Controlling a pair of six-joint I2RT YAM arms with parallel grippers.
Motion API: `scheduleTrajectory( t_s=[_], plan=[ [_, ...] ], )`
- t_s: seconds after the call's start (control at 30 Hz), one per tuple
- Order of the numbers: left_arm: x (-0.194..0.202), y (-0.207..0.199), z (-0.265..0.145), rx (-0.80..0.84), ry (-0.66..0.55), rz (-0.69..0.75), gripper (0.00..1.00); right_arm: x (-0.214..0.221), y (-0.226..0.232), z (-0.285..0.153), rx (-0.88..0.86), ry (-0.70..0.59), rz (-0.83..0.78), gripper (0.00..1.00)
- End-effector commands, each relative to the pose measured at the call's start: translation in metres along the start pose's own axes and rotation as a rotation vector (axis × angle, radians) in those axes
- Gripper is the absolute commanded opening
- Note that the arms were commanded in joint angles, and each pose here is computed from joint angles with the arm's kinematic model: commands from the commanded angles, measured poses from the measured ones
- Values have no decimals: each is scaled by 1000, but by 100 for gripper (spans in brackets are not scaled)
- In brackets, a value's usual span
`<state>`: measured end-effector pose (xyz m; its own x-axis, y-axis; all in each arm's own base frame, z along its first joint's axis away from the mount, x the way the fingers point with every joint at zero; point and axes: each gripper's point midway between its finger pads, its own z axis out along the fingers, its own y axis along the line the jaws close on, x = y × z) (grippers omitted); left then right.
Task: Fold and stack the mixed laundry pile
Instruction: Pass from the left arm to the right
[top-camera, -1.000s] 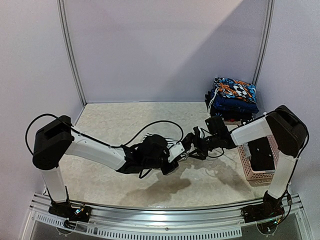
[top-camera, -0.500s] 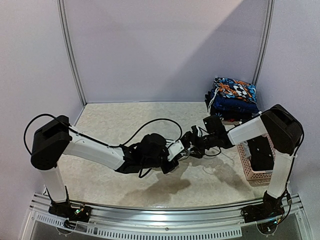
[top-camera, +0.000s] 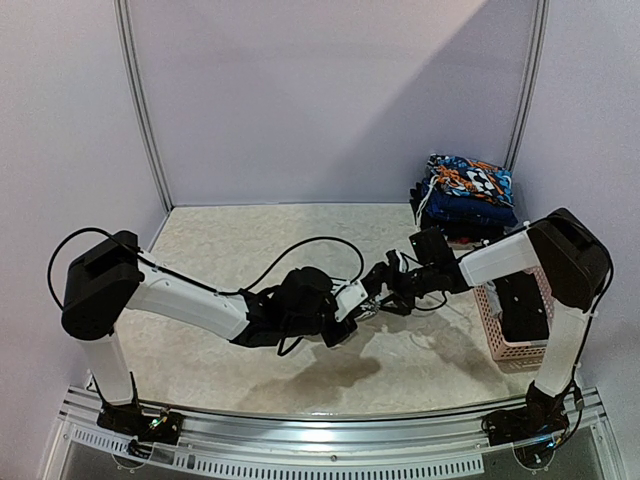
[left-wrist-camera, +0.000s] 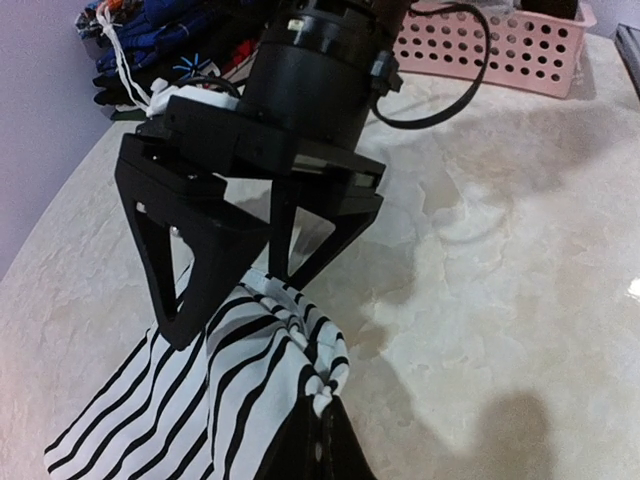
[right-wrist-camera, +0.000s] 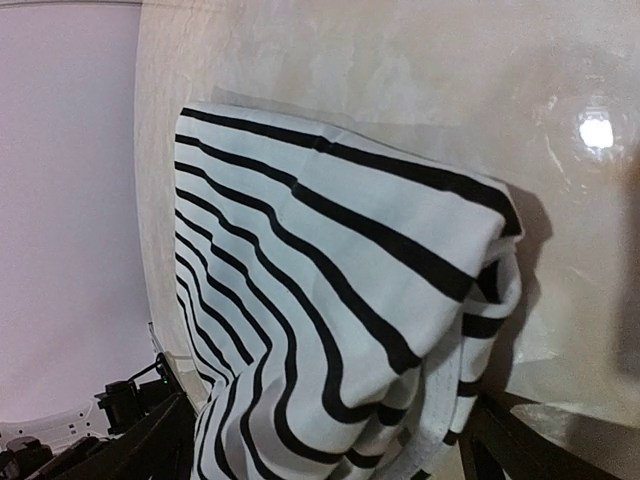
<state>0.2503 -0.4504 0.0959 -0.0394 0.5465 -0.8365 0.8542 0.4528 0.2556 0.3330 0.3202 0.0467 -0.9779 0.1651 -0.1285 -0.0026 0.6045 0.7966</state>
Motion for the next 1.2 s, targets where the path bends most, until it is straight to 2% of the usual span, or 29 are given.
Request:
scheduleTrajectory(
  t_s=[0.0, 0.4, 0.7, 0.8, 1.03, 1.17],
  plan=[
    [-10, 10, 1, -20, -34, -17, 0, 10, -10, -13, 48, 24, -24, 91],
    [-8, 0, 6, 29, -35, -22, 0, -2, -2, 11, -40, 40, -1, 87],
    [-3, -18, 12, 115, -21, -15, 0, -16, -5, 11, -37, 19, -1, 76],
    [-1, -25, 12, 143, -17, -9, 0, -21, -9, 9, -35, 9, -5, 68],
    [2, -48, 17, 235, -7, 18, 4, -24, -11, 14, -47, 22, -7, 44],
    [2, -62, 14, 298, -15, 18, 17, -26, -12, 14, -43, 22, -13, 32]
  ],
)
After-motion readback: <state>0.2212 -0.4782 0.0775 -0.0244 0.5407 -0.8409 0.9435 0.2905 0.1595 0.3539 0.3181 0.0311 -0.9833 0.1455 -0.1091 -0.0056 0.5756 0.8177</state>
